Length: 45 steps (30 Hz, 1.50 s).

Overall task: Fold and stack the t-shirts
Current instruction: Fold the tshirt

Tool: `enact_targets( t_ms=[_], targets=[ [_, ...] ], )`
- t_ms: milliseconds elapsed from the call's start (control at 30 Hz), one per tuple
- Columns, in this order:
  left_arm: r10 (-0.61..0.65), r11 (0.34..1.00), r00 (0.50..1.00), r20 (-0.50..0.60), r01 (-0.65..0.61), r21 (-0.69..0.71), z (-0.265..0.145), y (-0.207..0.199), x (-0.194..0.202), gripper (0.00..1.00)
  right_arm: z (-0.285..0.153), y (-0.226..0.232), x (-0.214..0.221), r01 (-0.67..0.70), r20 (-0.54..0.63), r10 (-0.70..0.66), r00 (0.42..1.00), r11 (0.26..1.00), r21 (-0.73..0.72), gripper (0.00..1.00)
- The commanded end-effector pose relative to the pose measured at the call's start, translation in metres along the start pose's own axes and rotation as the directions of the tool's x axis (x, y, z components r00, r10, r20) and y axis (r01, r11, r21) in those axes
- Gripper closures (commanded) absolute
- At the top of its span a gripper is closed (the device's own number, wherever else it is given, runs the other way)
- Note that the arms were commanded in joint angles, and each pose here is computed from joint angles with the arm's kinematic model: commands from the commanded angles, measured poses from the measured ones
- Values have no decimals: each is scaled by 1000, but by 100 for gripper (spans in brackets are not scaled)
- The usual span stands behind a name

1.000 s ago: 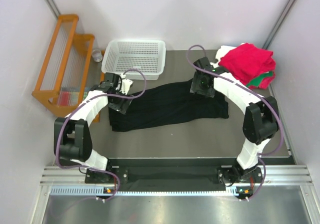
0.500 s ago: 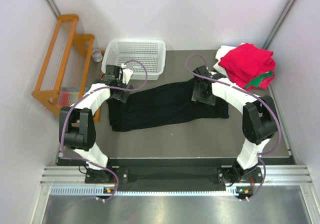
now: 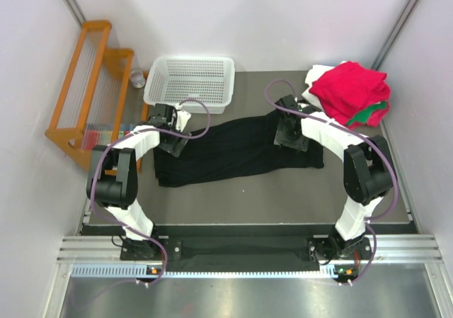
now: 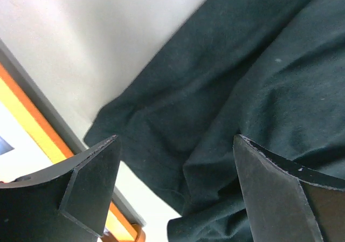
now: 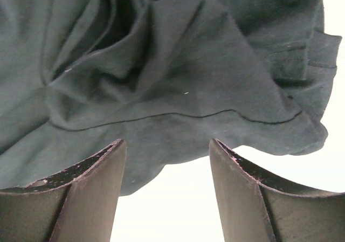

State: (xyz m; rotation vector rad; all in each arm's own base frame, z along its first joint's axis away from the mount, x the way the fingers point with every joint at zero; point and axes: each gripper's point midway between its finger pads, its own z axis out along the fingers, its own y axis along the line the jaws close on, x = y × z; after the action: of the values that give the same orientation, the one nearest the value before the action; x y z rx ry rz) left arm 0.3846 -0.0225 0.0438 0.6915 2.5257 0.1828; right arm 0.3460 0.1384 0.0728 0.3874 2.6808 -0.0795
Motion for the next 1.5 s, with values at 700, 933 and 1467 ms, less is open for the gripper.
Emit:
enact_targets(
  t_ms=[700, 933, 1467],
  targets=[
    [43, 998, 995, -89, -47, -41, 37, -6, 53, 13, 26, -24, -4, -13, -30, 15, 999, 997, 76, 36],
    [156, 988, 976, -150, -155, 18, 2, -19, 89, 13, 54, -31, -26, -13, -60, 20, 998, 993, 117, 37],
    [310, 910, 933, -181, -236, 341, -59, -87, 97, 12, 90, -14, -75, -13, -65, 18, 998, 997, 73, 37]
  ],
)
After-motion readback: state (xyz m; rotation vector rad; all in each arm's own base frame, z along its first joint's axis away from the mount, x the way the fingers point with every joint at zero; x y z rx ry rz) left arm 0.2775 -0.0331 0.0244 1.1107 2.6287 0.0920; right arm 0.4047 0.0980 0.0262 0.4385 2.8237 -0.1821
